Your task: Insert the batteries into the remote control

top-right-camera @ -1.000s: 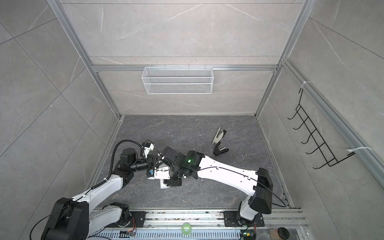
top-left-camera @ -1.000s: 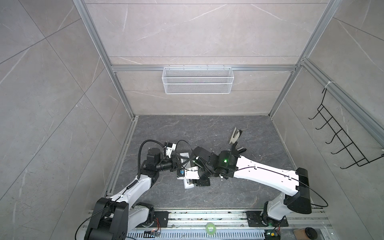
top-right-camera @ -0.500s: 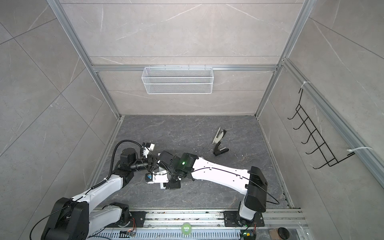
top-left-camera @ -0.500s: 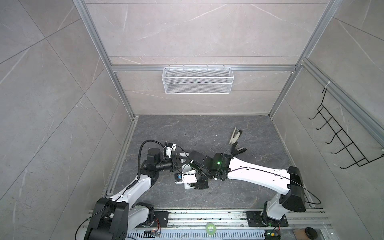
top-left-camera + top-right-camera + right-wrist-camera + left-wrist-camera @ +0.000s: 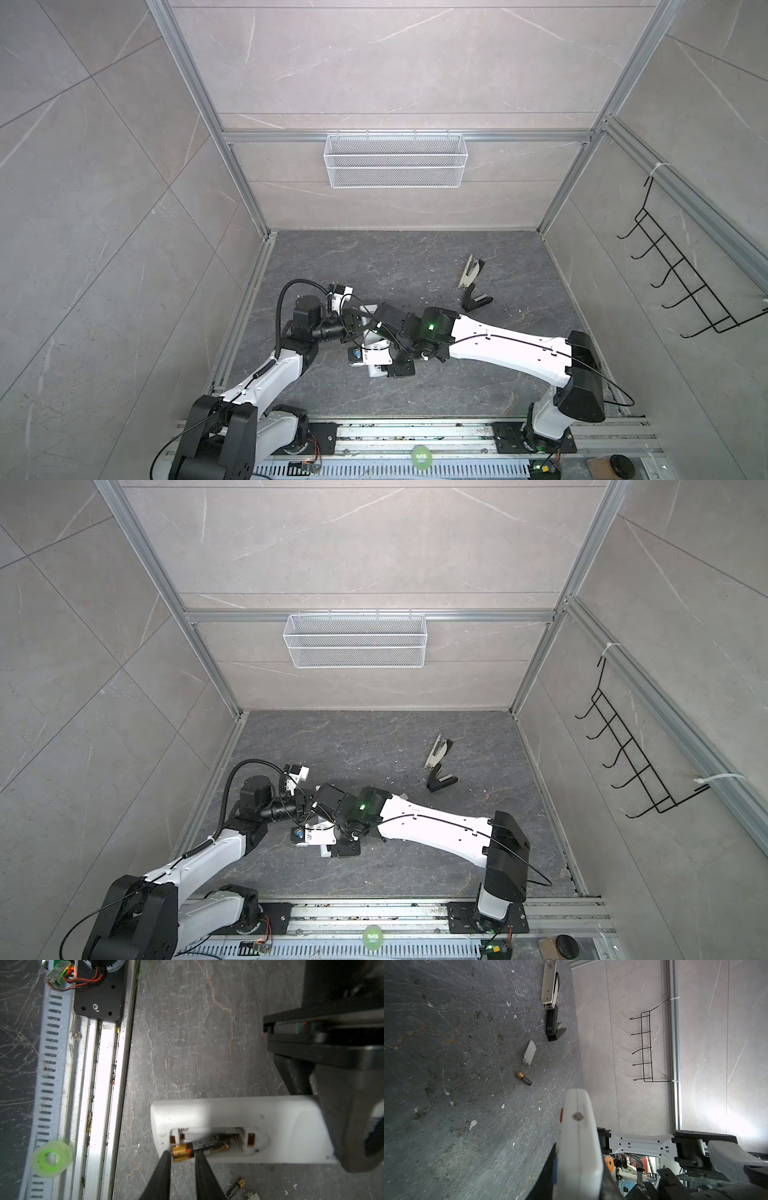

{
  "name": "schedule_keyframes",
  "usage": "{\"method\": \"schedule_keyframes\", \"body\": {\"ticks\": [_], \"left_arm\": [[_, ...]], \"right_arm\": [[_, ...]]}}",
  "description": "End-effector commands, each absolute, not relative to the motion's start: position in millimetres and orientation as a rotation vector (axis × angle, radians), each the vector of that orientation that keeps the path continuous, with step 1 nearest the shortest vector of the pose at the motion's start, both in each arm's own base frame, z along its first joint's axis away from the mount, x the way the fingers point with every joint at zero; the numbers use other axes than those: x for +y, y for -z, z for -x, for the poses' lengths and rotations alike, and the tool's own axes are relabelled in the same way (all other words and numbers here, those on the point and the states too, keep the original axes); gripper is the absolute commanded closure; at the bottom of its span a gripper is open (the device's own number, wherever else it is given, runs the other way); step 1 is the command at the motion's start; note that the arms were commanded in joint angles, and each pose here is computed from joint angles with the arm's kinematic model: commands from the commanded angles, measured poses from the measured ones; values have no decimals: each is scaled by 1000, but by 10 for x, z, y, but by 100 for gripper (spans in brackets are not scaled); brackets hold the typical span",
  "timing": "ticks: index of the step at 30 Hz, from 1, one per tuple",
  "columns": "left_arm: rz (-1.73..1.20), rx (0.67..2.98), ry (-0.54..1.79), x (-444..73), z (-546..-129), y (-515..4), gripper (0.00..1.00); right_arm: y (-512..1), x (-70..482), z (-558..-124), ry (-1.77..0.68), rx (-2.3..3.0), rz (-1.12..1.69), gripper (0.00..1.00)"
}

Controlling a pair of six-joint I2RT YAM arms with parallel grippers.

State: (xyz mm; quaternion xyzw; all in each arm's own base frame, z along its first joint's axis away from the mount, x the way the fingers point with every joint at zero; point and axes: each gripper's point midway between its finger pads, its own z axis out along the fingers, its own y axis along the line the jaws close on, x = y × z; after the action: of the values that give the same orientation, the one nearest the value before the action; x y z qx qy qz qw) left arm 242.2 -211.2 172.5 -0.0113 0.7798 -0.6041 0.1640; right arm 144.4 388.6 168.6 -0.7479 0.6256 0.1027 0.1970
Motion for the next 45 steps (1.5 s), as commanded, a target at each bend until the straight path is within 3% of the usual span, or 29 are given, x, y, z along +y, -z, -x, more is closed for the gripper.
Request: {"method": "schedule_keyframes", "body": {"ticks": [1,45], "left_arm": [[-55,2159,1763,-2161,-2422,-1936,100],[-56,2139,1776,-2159,-2406,-1959,100]], "right_arm": [[-1597,3898,-1471,-248,1745,2106,77],[-1397,4033,-1815,-69,1824,2000,83]]}}
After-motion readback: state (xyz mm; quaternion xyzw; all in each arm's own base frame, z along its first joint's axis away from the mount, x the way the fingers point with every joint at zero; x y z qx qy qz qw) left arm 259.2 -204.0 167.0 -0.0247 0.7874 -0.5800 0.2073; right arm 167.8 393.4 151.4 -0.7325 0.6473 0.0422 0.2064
